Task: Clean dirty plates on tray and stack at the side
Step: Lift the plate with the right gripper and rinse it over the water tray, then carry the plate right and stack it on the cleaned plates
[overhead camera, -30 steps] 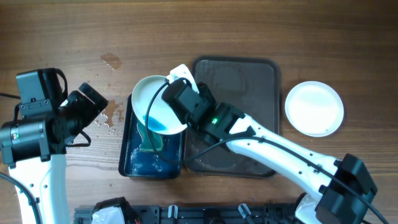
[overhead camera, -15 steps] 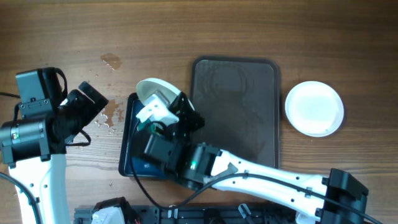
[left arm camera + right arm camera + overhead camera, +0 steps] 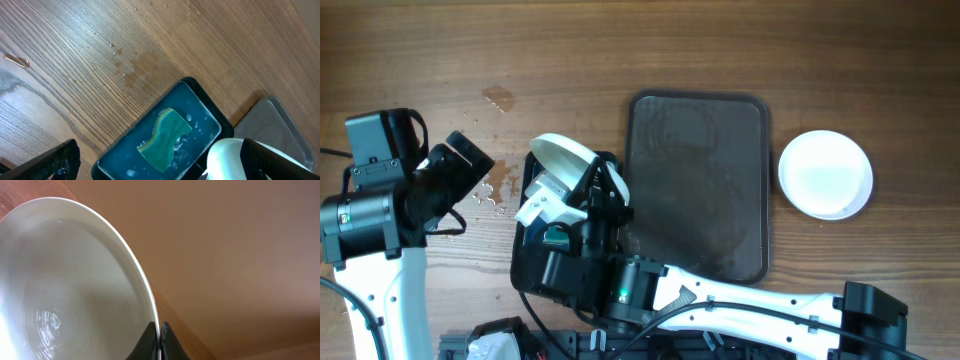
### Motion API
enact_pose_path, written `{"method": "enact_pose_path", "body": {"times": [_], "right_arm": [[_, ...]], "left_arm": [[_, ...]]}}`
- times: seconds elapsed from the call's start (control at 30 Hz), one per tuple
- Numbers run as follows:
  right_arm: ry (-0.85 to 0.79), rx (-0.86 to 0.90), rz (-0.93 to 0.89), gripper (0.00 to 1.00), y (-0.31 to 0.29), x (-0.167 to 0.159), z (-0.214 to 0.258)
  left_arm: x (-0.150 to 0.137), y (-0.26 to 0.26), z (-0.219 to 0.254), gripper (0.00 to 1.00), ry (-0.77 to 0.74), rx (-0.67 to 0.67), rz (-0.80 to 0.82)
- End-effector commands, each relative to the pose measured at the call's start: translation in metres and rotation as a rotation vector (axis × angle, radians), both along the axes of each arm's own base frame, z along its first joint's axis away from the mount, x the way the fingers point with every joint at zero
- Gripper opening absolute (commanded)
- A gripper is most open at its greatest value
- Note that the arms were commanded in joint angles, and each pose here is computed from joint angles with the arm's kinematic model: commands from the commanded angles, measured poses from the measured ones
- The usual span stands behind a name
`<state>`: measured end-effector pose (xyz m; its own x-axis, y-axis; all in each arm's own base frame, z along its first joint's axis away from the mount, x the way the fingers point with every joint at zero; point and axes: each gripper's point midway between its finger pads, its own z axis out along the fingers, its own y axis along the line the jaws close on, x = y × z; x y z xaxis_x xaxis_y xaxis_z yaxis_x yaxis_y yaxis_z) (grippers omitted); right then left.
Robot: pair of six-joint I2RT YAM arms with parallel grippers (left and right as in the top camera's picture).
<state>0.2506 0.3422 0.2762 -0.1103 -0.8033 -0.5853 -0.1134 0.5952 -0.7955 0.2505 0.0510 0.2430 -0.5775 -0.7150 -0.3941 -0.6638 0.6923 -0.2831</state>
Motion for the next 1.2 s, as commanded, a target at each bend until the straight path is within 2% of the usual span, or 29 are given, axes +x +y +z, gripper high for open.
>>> {"method": "enact_pose_path", "body": {"times": [0.0,0.47,0.57,0.6,0.67,0.73,0.8,0.83,0.9,0.97,1.0,1.03,1.07,1.17], "right_arm": [[-0.031,0.027,-0.025,0.04,-0.005,-0.001,0.017],[-0.035,0.048,-0.031,0.04,-0.005,0.002,0.019],[-0.039,0.113,-0.085,0.04,-0.017,0.017,0.019],[-0.032,0.203,-0.132,0.04,-0.028,0.030,0.013],[0.159,0.338,-0.101,0.04,-0.031,0.052,-0.025],[0.560,0.513,0.006,0.04,-0.016,0.057,-0.081],[0.818,0.669,0.137,0.04,-0.007,0.054,-0.084],[0.888,0.763,0.207,0.04,-0.008,0.055,-0.068],[0.896,0.965,0.248,0.04,-0.041,0.071,-0.021],[0.823,1.114,0.188,0.04,-0.093,0.091,0.014],[0.763,1.180,0.107,0.04,-0.132,0.103,0.025],[0.679,1.258,-0.051,0.04,-0.197,0.116,0.030],[0.647,1.301,-0.167,0.04,-0.236,0.120,0.025],[0.630,1.396,-0.562,0.04,-0.349,0.109,-0.021]], "left_arm": [[0.003,0.002,0.004,1.00,-0.011,0.004,0.003],[0.003,0.002,0.004,1.00,-0.011,0.004,0.003],[0.003,0.002,0.004,1.00,-0.011,0.004,0.003],[0.003,0.002,0.004,1.00,-0.011,0.004,0.003],[0.003,0.002,0.004,1.00,-0.011,0.004,0.003],[0.003,0.002,0.004,1.00,-0.011,0.004,0.003],[0.003,0.002,0.004,1.00,-0.011,0.004,0.003],[0.003,0.002,0.004,1.00,-0.011,0.004,0.003],[0.003,0.002,0.004,1.00,-0.011,0.004,0.003],[0.003,0.002,0.004,1.00,-0.011,0.004,0.003],[0.003,0.002,0.004,1.00,-0.011,0.004,0.003],[0.003,0.002,0.004,1.00,-0.011,0.004,0.003],[0.003,0.002,0.004,1.00,-0.011,0.004,0.003],[0.003,0.002,0.004,1.00,-0.011,0.004,0.003]]}}
